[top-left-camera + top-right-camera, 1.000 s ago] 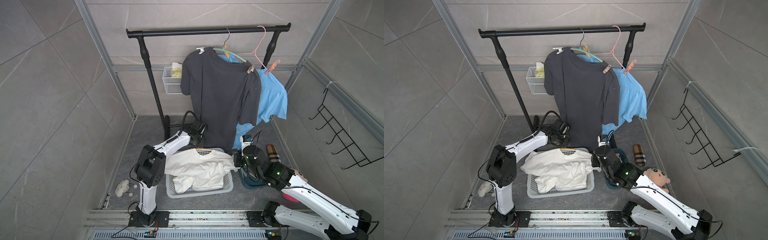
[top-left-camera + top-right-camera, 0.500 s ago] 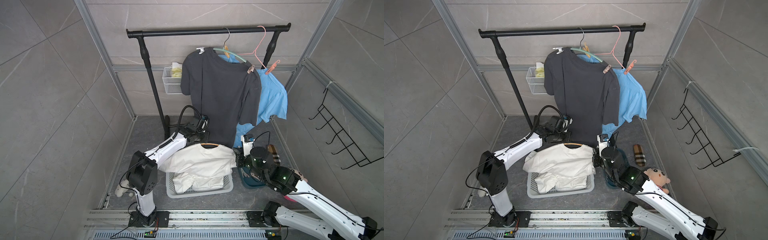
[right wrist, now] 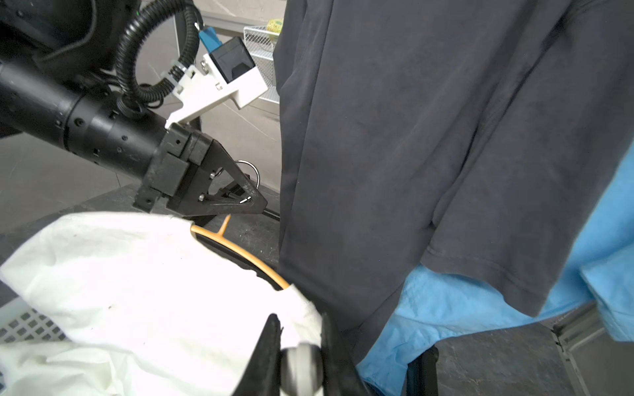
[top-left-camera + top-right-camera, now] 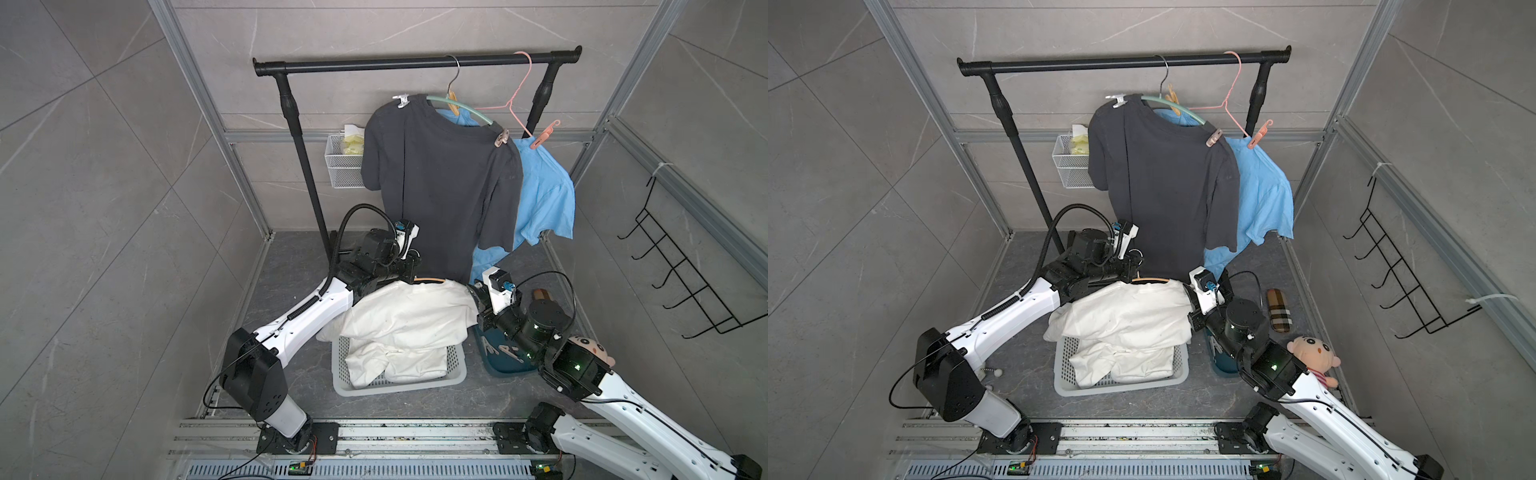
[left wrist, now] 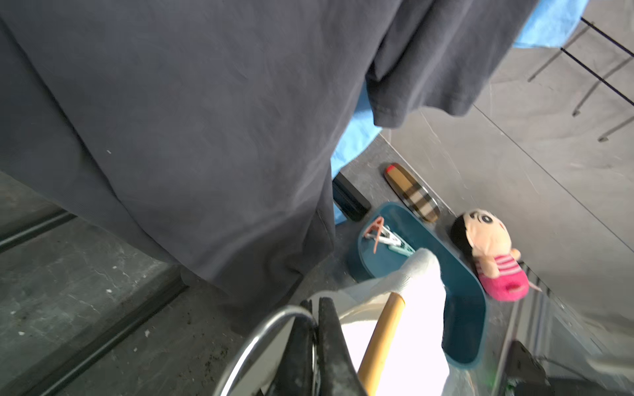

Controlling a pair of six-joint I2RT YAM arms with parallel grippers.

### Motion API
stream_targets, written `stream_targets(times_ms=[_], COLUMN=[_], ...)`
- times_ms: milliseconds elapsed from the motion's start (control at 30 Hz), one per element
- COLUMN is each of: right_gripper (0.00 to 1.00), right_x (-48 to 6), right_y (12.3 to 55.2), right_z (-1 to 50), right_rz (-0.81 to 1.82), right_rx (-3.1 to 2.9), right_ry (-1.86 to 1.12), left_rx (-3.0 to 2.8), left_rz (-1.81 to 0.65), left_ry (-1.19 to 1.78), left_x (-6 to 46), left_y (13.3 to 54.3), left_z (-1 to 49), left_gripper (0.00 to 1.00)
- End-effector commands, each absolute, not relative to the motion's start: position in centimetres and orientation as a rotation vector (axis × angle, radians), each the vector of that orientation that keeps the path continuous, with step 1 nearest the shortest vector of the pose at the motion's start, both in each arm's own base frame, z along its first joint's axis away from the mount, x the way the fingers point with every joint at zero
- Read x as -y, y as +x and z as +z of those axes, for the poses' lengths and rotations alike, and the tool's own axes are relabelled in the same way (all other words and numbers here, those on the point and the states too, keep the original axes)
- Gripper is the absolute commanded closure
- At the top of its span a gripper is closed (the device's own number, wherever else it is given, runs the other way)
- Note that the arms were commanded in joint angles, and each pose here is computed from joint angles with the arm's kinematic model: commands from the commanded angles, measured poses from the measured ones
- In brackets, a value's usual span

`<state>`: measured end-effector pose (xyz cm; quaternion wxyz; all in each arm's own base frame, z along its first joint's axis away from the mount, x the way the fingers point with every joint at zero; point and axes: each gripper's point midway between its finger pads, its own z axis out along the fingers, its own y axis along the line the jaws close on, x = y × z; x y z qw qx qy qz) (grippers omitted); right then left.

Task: Use clothespins to secure the t-shirt on both sides of the hanger
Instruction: Clamp the T-shirt on the hanger.

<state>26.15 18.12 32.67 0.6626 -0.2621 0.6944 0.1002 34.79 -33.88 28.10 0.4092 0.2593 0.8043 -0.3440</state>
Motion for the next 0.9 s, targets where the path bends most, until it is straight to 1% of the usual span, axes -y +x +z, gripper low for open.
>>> stream_targets(times_ms=[0,133,333,533,700,867], right_gripper=[1.00,1.00,1.00,1.00,1.00,1.00], right_x=[-19.6,-19.4,-20.3,-20.2,-20.1,-20.2], right_y=[25.4,25.1,22.6,20.3,19.3,19.2], right_z=[34.5,34.2,34.1,35.0,35.5,35.5], right_rz=[0.215,0.164,0.218,0.246,0.221,0.186], right_rx=[-1.361,-1.266,-1.184,-1.111,-1.076,-1.088], right_ry=[-0.711,-0.757,-0.900,-0.967,-1.027,-1.091], left_rx=[-1.813,-1.755,-1.696,-1.644,-1.597,-1.559], left_rz=[-0.987,-0.996,-1.111,-1.168,-1.211,-1.242], left_ry=[0.772,0.811,0.789,0.832,0.876,0.898], left_x=[34.7,34.1,32.9,32.2,31.9,31.5], left_y=[32.4,31.2,30.3,28.4,26.6,25.3], left_z=[32.6,33.4,35.6,37.1,38.3,39.3], left_gripper=[1.00,1.00,1.00,1.00,1.00,1.00])
